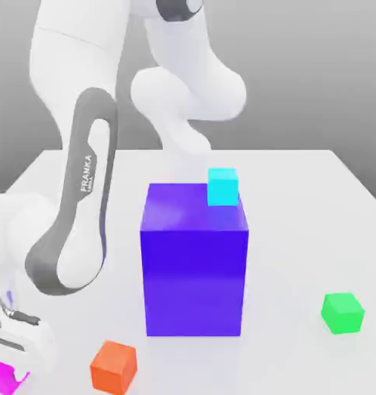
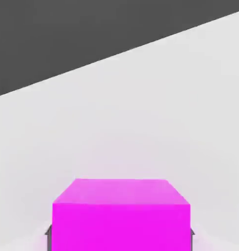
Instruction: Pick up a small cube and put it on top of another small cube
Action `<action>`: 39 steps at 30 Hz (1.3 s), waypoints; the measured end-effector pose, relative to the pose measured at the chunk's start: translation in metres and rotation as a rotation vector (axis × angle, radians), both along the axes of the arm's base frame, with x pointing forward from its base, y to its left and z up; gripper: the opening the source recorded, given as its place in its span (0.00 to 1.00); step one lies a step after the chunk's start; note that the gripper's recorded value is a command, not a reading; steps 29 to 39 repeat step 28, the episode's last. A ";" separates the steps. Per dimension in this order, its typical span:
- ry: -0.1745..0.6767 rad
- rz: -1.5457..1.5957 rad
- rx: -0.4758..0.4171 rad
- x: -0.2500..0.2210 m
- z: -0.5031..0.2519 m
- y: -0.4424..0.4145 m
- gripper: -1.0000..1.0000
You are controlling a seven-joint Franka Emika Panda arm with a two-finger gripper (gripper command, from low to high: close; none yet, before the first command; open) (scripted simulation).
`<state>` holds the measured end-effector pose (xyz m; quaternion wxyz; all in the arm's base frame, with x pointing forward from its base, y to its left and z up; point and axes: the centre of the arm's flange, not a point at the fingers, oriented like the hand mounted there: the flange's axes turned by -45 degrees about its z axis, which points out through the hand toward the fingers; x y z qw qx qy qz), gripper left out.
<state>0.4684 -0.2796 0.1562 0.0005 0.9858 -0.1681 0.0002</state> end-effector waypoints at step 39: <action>0.003 1.352 0.001 -0.117 0.030 0.553 1.00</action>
